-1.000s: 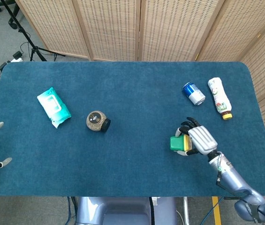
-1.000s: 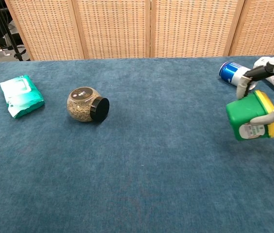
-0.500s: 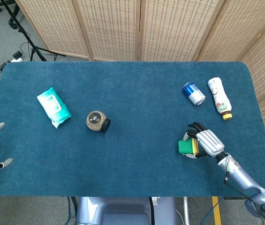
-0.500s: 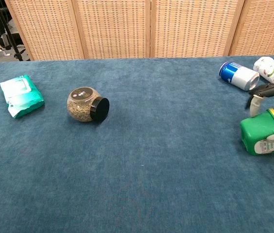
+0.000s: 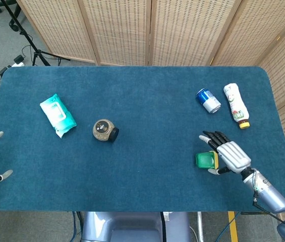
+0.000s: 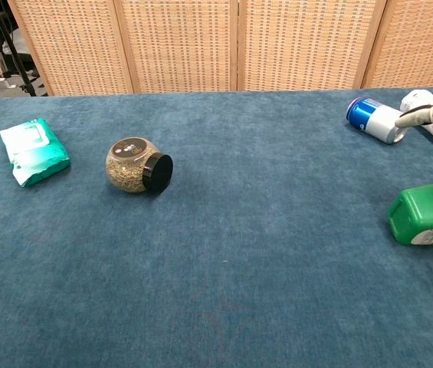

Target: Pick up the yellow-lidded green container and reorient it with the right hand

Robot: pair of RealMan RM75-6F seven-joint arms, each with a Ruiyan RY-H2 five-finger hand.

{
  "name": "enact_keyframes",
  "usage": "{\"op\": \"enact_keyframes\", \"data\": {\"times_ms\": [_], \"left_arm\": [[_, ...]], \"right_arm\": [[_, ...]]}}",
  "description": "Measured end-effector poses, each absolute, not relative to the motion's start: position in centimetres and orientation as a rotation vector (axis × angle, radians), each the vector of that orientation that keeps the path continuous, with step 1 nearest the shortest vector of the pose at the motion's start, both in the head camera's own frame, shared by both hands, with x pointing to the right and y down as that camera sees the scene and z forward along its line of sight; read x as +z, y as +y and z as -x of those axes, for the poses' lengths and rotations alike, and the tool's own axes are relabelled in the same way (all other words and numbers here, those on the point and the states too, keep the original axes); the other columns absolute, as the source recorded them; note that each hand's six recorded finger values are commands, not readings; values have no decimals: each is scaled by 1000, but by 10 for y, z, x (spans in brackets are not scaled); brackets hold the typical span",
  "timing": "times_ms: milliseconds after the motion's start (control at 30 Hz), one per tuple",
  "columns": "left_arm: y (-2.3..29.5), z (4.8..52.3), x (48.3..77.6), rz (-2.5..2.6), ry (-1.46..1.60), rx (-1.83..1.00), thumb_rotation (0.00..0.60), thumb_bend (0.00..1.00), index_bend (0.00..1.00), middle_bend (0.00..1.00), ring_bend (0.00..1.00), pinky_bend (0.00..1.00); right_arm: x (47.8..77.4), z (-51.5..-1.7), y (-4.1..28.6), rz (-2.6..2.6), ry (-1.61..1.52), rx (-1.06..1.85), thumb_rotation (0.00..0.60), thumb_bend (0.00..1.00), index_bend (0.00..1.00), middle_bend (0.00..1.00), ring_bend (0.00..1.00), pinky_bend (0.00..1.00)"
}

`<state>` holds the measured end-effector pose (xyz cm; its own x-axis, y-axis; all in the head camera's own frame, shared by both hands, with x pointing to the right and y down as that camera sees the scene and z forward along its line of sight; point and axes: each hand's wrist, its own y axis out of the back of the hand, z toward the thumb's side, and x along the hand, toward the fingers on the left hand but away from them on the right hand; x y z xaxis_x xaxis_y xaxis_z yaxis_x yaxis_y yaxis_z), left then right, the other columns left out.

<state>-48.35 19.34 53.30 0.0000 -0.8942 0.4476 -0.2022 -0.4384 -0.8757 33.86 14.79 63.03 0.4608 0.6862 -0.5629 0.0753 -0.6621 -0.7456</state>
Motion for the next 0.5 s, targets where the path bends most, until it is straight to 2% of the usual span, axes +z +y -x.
{"op": "enact_keyframes", "data": {"times_ms": [200, 500], "left_arm": [[194, 486, 531, 1684, 1147, -1477, 600, 0, 0, 0, 0, 0], [193, 488, 531, 1692, 1151, -1478, 600, 0, 0, 0, 0, 0]], "right_arm": [[622, -318, 146, 1968, -522, 1334, 600, 0, 0, 0, 0, 0], [630, -294, 143, 1910, -451, 1491, 600, 1, 0, 0, 0, 0]]}}
